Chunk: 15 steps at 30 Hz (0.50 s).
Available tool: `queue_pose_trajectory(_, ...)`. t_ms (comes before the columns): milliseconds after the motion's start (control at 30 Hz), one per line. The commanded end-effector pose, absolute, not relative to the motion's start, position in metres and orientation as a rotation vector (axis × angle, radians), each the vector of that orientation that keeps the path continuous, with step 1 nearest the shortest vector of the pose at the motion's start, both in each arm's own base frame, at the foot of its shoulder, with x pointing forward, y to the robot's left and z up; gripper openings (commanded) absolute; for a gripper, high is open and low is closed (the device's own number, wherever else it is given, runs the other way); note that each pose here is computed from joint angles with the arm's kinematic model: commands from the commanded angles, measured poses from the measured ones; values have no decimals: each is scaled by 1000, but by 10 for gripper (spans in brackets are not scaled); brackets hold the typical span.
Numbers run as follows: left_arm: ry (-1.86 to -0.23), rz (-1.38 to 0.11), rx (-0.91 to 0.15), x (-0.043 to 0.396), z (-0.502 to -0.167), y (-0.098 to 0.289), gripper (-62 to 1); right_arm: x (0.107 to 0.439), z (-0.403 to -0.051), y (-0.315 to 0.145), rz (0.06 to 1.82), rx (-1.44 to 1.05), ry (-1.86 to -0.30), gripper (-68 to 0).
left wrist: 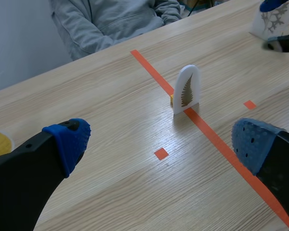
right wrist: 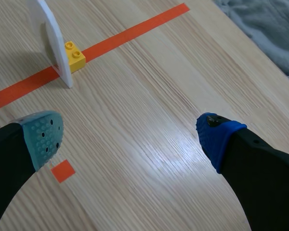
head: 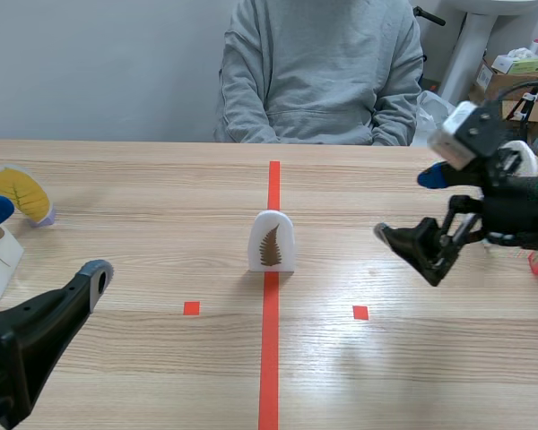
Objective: Do the leaf sorting experiment
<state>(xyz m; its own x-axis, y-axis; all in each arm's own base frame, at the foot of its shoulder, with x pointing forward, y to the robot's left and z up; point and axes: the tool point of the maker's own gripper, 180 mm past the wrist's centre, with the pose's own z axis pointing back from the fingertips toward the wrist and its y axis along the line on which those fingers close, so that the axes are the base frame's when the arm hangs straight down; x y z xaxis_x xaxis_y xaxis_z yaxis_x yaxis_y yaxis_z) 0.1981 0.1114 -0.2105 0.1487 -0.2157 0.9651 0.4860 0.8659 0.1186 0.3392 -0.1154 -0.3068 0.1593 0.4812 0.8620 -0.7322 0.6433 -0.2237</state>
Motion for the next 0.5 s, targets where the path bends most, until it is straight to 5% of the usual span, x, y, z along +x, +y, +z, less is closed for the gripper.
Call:
queue_pose_trajectory(0,-1345,-502,-249,198,-207,111,14,348,-300,-99,886,304,-1146,-110)
queue_pose_trajectory(467,-1346,-502,-249,198,-207,111,14,378,-342,-7,917,428,-1111,-110)
